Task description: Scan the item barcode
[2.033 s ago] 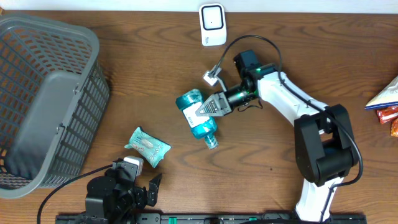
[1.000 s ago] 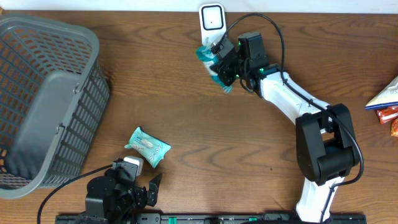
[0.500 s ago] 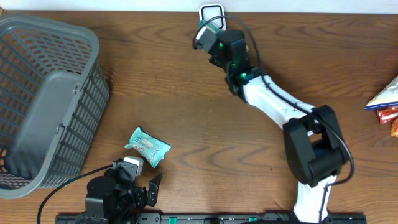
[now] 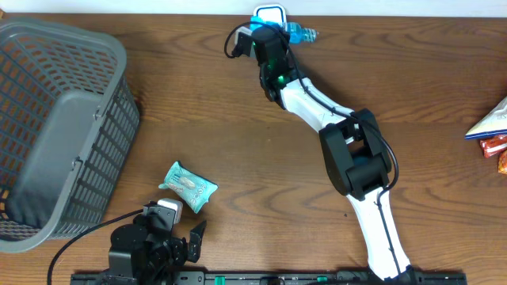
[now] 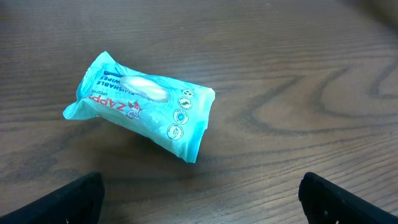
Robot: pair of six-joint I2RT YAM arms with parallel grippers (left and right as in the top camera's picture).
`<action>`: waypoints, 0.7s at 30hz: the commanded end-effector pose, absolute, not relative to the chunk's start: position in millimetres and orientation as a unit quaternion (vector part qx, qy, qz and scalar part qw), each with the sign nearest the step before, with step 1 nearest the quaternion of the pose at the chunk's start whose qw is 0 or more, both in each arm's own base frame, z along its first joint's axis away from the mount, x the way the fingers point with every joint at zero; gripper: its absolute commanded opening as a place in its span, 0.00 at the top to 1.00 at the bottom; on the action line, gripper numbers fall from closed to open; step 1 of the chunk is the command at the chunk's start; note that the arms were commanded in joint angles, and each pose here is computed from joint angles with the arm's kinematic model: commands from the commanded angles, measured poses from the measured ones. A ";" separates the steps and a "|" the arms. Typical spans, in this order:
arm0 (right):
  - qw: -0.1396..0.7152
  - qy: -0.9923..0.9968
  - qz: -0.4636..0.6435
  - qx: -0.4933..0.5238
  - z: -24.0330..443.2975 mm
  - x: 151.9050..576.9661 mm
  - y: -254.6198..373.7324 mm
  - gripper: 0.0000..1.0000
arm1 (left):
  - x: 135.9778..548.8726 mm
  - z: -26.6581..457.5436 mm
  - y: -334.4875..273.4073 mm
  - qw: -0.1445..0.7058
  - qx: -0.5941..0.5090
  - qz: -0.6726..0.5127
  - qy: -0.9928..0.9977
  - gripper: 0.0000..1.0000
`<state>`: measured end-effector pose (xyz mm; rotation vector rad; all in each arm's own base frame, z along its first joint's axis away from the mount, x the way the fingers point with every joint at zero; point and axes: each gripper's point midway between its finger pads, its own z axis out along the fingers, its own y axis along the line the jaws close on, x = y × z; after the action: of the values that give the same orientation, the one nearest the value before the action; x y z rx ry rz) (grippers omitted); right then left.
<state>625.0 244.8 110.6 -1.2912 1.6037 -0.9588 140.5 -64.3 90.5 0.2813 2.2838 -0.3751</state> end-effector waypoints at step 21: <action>0.468 0.688 -0.388 -0.397 217.6 619.4 206.2 0.99 | 138.4 89.7 -64.9 0.391 0.111 -0.150 0.901 0.01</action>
<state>626.5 228.5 118.3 -1.2257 1.6579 -0.9936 140.6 -64.4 90.6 0.2813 2.2834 -0.3751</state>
